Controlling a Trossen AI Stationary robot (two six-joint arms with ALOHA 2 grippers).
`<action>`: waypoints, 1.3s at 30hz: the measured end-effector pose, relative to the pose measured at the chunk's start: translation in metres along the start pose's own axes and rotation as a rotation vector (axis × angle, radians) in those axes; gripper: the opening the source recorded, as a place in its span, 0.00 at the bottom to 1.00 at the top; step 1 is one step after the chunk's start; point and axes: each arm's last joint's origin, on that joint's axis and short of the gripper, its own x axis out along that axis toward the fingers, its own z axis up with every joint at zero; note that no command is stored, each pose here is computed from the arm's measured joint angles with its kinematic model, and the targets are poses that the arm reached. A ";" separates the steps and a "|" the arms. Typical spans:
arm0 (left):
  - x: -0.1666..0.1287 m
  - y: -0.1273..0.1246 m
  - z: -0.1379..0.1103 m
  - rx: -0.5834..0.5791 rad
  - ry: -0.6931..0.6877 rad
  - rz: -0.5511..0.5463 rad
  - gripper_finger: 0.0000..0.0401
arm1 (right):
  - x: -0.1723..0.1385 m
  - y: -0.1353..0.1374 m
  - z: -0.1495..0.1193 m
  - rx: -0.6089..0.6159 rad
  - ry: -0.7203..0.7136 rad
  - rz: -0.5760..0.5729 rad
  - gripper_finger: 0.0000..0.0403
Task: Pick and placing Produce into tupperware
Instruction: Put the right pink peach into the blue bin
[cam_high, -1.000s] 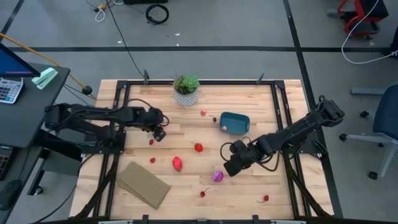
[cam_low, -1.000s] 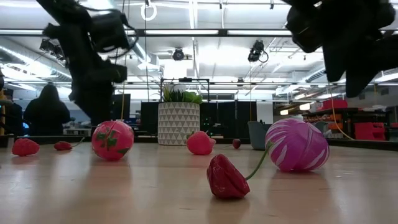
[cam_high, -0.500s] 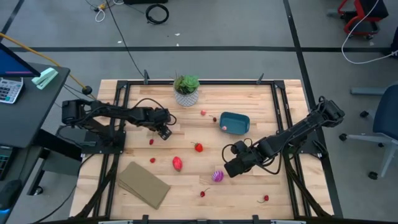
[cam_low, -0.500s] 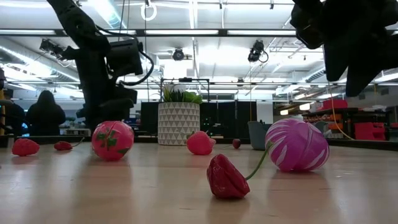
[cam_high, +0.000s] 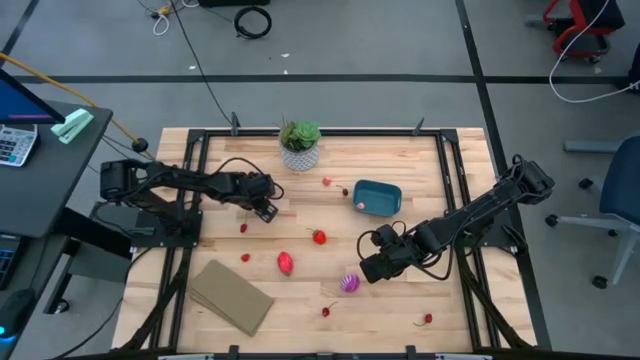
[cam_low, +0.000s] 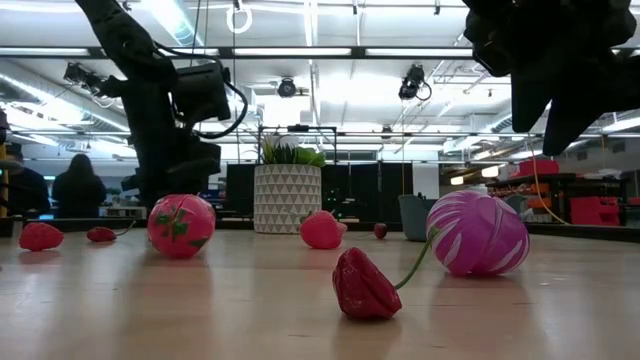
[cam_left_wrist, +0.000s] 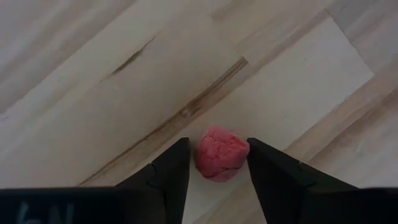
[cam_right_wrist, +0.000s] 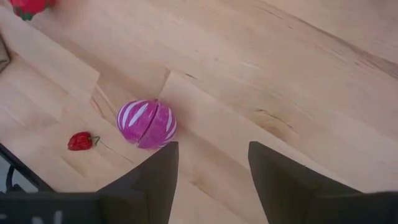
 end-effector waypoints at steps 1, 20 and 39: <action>-0.001 -0.002 0.001 -0.001 -0.002 -0.005 0.38 | 0.000 0.000 0.000 -0.003 0.004 0.000 0.50; -0.119 -0.085 0.123 0.079 -0.528 -0.407 0.22 | -0.008 -0.002 -0.046 -0.051 0.292 -0.002 0.49; 0.010 -0.199 0.201 0.274 -0.371 -0.498 0.23 | -0.020 -0.017 -0.097 0.136 0.141 -0.029 0.48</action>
